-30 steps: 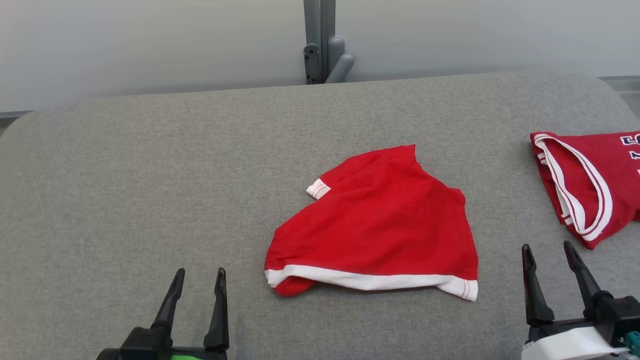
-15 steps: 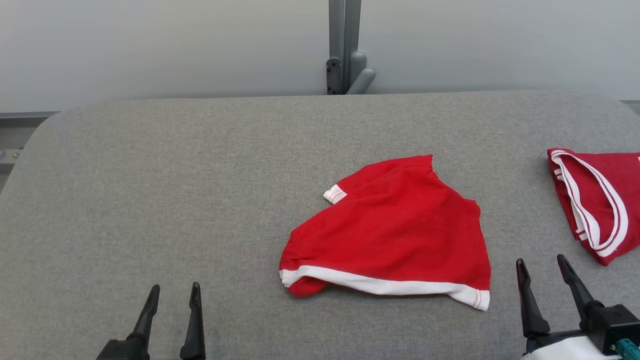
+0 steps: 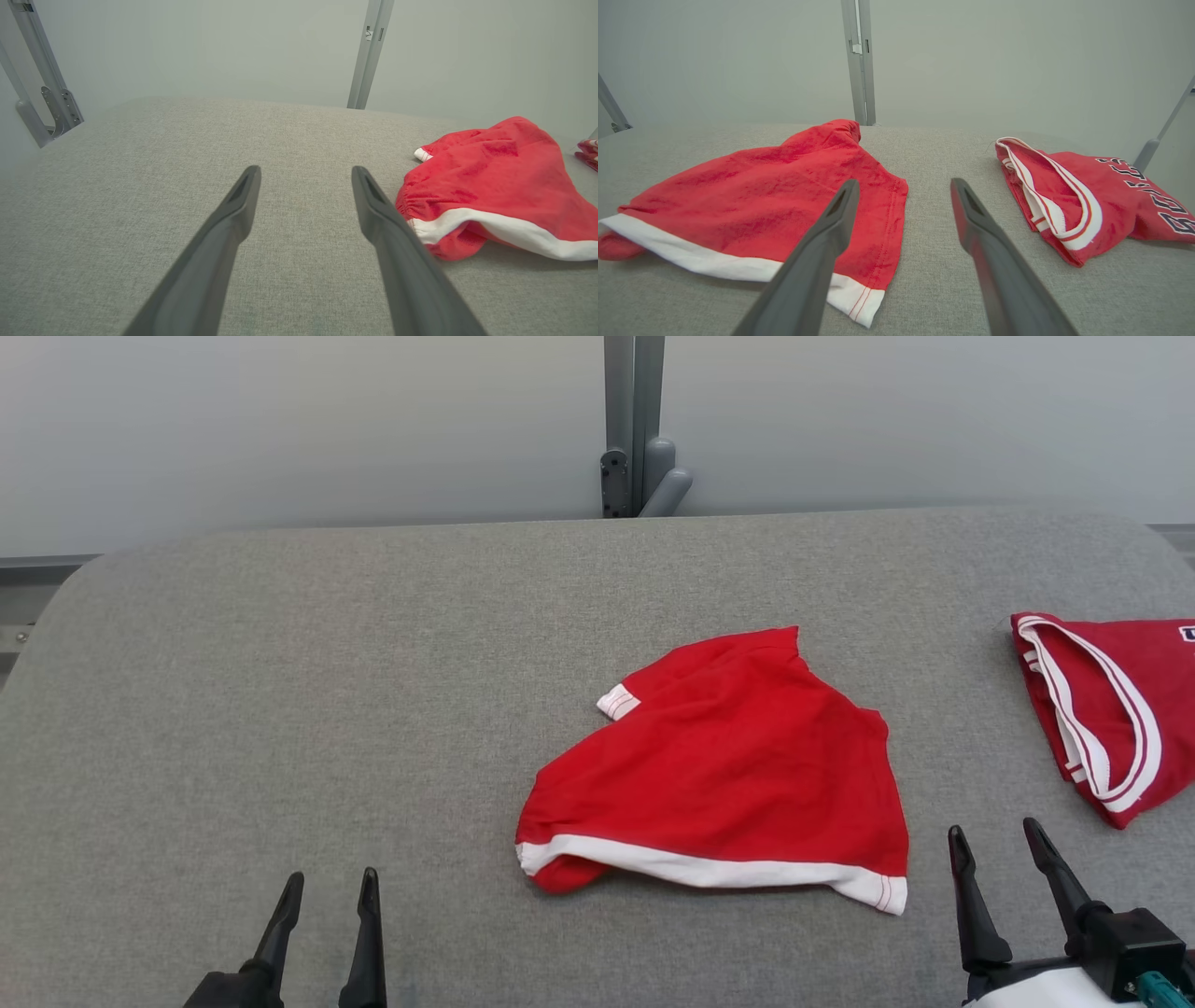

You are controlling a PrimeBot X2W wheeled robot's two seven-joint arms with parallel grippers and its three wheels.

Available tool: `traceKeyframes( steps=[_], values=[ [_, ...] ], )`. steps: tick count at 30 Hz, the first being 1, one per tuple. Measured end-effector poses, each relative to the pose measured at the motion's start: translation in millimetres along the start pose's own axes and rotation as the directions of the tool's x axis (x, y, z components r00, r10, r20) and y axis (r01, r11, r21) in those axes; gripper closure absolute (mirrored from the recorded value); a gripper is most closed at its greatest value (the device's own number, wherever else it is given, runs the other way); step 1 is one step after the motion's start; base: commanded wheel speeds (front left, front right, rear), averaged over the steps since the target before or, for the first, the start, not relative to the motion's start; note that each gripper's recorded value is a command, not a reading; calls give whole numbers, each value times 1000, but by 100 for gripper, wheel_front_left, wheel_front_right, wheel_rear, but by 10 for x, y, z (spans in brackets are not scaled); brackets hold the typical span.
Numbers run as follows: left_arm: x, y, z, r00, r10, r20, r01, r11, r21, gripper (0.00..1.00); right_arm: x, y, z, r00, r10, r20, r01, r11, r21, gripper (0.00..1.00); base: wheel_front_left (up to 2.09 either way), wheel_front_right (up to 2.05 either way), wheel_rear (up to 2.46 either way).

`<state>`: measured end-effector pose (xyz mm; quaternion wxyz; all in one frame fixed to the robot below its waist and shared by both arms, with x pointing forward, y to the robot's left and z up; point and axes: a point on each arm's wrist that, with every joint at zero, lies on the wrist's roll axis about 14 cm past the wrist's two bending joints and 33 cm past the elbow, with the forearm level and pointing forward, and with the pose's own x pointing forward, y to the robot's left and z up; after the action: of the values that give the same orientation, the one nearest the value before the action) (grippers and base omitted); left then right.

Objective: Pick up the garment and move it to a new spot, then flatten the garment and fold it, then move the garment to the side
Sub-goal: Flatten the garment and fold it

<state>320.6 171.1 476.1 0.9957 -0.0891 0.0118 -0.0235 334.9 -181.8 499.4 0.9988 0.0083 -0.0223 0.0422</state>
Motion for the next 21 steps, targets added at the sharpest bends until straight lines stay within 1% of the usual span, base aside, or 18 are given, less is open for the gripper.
traceKeyframes(
  steps=[3, 6, 10, 13, 17, 21],
  values=[
    [1, -13, -27, 1000, -1, -7, 1, 1000, -21, 0, -16, 6, -40, 1000, -5, -11, 6, 1000, 24, 0, 0, 0, 0],
    [15, -63, -115, 999, -14, -35, 13, 999, -37, 0, -108, 97, -376, 993, 13, -118, -6, 998, 61, 0, 0, 0, 0],
    [101, -169, -231, 996, -51, -73, 49, 998, -28, 0, -229, 203, -784, 967, 38, -251, -17, 996, 88, 0, 0, 0, 0],
    [157, -224, -347, 991, -71, -111, 67, 997, -37, 0, -187, 242, -895, 957, 49, -285, -22, 995, 97, 0, 0, 0, 0],
    [207, -260, -529, 982, -82, -170, 69, 995, -77, 0, -164, 292, -1022, 944, 61, -326, -27, 994, 106, 0, 0, 0, 0],
    [286, -338, -658, 967, -107, -229, 84, 991, -109, 0, -90, 282, -1069, 938, 58, -341, -25, 994, 103, 0, 0, 0, 0]
  ],
)
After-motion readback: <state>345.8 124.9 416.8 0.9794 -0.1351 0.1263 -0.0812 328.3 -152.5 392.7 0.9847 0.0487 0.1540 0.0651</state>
